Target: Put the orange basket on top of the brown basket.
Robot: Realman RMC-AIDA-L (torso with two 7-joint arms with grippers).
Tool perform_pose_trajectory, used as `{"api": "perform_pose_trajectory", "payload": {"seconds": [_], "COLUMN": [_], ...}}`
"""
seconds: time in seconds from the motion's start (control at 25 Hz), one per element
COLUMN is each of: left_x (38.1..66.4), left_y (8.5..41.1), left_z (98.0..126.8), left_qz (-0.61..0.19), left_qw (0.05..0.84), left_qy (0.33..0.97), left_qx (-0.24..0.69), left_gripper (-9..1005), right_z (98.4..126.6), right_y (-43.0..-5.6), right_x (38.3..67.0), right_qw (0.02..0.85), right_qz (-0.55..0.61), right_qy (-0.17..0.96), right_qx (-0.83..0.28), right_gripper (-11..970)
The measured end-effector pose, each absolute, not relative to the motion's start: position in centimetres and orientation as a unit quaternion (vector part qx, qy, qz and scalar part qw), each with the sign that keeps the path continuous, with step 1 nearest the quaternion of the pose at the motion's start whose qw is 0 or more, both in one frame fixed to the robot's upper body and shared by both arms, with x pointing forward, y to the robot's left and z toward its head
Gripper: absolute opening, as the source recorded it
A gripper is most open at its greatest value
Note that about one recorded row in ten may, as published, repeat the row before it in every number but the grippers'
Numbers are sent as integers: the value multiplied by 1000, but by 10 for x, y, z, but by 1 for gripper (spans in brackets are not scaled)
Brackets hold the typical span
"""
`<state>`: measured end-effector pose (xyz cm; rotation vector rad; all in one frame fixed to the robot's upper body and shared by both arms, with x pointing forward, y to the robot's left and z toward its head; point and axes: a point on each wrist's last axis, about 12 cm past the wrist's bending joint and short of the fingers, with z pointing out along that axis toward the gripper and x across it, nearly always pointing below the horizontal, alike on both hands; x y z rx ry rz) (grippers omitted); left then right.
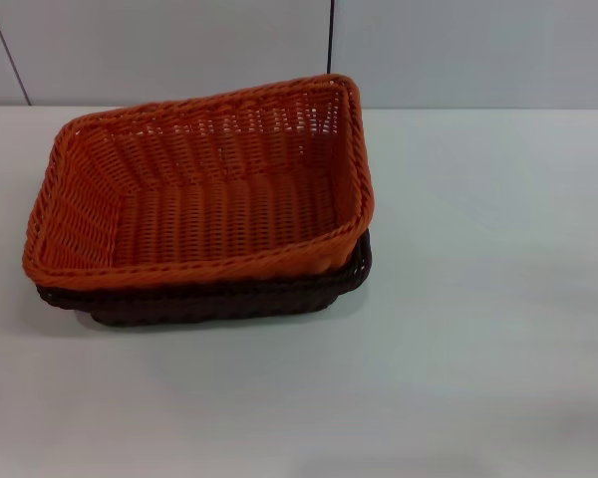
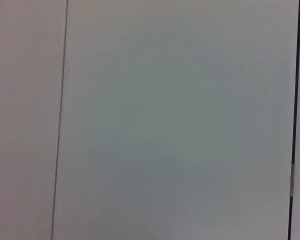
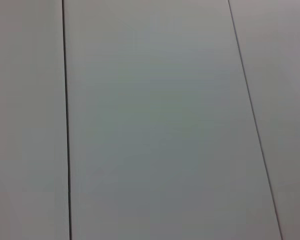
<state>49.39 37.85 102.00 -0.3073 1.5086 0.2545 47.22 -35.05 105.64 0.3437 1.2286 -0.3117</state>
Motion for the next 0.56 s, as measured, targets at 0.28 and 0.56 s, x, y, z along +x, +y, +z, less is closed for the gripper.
{"api": "perform_pose_trajectory", "payload": {"seconds": [0.28, 0.56], "left_x": [491, 490], "left_y": [380, 380], "left_z": [1019, 1018], "left_qz": [117, 118], "left_qw": [710, 708], "left_qy": [681, 682], "left_qx": [-139, -138], "left_gripper": [784, 784], "right_z": [1056, 1056], "right_y": [-351, -351], "right_x": [472, 473], "right_qw": [791, 791], "right_qz": [-147, -147], "right_qy": [572, 572], "right_qx": [160, 159], "right_gripper": [651, 651]}}
